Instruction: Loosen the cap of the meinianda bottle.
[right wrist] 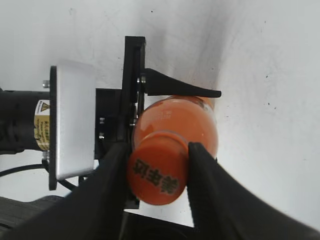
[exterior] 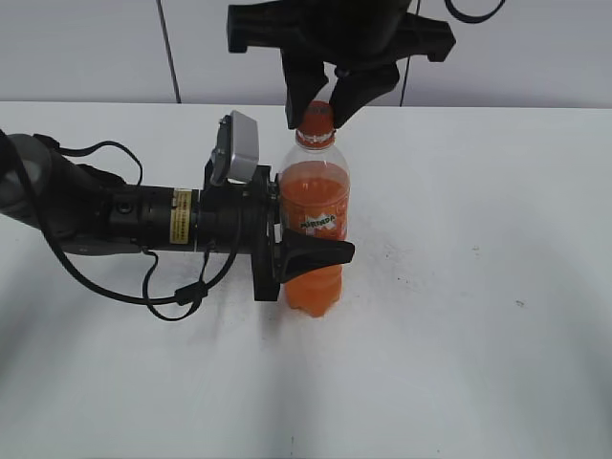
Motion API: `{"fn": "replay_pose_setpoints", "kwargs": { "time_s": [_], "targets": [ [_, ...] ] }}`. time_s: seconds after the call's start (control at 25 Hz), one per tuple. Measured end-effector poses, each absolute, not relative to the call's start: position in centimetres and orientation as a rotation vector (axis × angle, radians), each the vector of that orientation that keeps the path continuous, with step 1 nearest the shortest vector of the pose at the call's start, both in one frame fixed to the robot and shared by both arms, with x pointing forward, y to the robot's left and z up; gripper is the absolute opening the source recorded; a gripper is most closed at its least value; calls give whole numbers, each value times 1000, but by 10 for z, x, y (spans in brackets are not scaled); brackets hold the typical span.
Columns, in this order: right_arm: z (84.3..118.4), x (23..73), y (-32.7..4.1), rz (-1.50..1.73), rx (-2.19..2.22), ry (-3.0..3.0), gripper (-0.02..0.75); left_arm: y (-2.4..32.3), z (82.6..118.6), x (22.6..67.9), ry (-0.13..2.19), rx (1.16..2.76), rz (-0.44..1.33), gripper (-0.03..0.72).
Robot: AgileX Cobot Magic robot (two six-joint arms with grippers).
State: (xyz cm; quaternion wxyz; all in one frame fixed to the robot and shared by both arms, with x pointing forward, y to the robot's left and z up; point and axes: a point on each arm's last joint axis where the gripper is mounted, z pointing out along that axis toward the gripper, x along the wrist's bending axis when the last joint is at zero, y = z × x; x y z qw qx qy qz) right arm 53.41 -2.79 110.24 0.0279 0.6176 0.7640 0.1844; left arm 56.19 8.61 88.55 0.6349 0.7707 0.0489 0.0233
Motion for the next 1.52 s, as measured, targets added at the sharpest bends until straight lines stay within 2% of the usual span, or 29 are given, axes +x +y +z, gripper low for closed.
{"fn": "replay_pose_setpoints", "kwargs": {
  "time_s": [0.28,0.48,0.8,1.16,1.52],
  "targets": [
    [1103,533,-27,524,1186,2710,272,87,886,562,112,1760,52,422],
    [1103,533,-27,496,873,2793,272,87,886,562,112,1760,52,422],
    [1106,531,-27,496,710,2824,269,87,886,562,110,1761,51,422],
    [1132,519,-34,574,470,2821,269,86,886,562,113,1762,53,422],
    [1156,523,-64,559,902,2596,269,86,885,562,113,1764,54,422]
  ]
}}
